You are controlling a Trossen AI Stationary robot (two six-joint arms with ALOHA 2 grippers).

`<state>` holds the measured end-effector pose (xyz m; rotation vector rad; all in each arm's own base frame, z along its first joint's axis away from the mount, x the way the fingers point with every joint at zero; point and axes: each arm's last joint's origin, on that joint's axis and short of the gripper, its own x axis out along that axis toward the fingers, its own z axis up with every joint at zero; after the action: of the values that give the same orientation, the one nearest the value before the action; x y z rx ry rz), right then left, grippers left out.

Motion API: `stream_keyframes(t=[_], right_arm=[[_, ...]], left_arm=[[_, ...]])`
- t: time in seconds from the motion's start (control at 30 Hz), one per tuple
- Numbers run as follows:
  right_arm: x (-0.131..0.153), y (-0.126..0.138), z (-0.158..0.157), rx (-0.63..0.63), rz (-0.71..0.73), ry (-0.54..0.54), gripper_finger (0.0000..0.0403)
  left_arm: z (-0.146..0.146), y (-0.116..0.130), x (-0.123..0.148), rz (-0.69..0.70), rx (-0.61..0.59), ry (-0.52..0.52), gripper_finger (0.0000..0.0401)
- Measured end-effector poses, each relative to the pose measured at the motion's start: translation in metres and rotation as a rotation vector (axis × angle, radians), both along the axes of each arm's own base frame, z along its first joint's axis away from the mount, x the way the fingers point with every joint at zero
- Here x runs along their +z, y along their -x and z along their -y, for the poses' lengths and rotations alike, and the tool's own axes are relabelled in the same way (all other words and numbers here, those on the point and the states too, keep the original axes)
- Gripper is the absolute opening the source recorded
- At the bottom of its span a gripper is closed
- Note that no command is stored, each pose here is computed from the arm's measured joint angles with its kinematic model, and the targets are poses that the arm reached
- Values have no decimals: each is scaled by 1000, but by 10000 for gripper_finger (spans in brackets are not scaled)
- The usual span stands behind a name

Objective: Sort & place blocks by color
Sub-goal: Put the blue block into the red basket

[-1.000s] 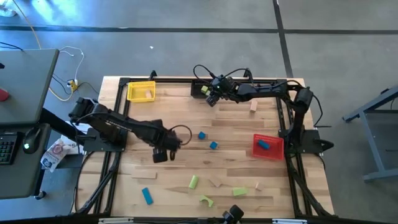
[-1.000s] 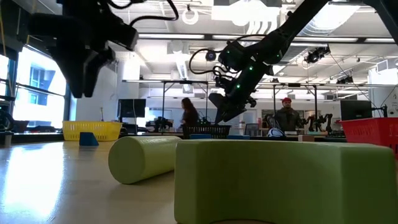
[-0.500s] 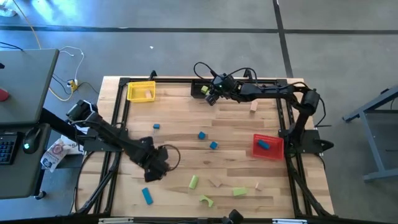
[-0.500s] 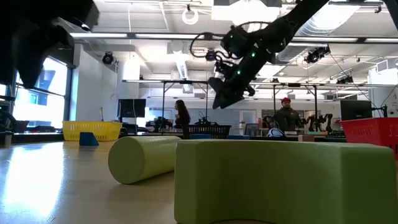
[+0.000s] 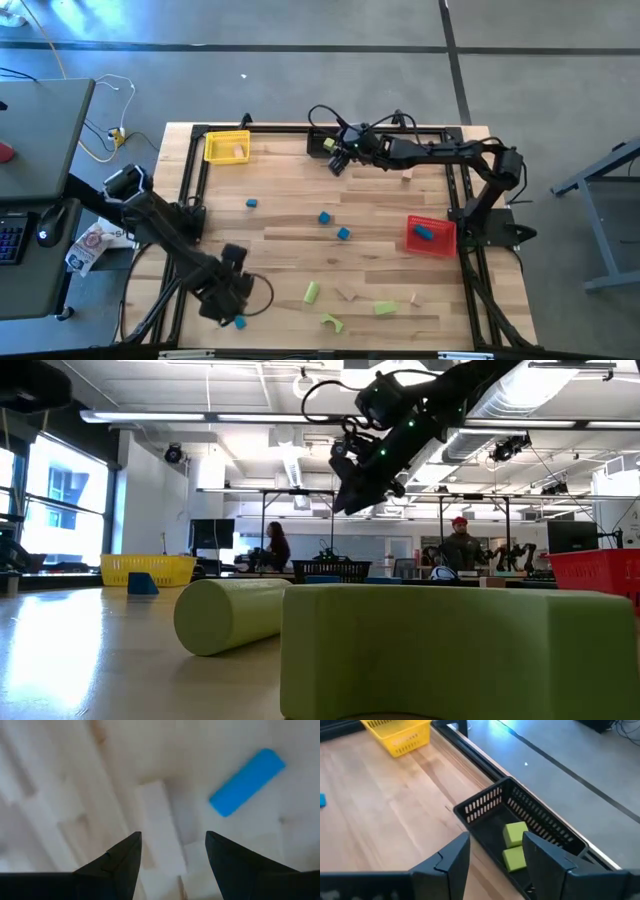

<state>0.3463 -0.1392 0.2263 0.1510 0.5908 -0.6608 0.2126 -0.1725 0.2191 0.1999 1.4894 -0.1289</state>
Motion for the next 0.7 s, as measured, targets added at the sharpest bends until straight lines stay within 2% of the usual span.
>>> stream_keyframes(t=[0.2, 0.3, 0.7], right_arm=[[10, 1, -14, 35, 9, 2, 167], [20, 3, -19, 34, 44, -3, 167], [56, 18, -33, 58, 149, 27, 167]], left_arm=[[17, -3, 1, 107, -221, 59, 207], [20, -6, 2, 150, -288, 77, 207], [24, -7, -1, 153, -314, 72, 207]])
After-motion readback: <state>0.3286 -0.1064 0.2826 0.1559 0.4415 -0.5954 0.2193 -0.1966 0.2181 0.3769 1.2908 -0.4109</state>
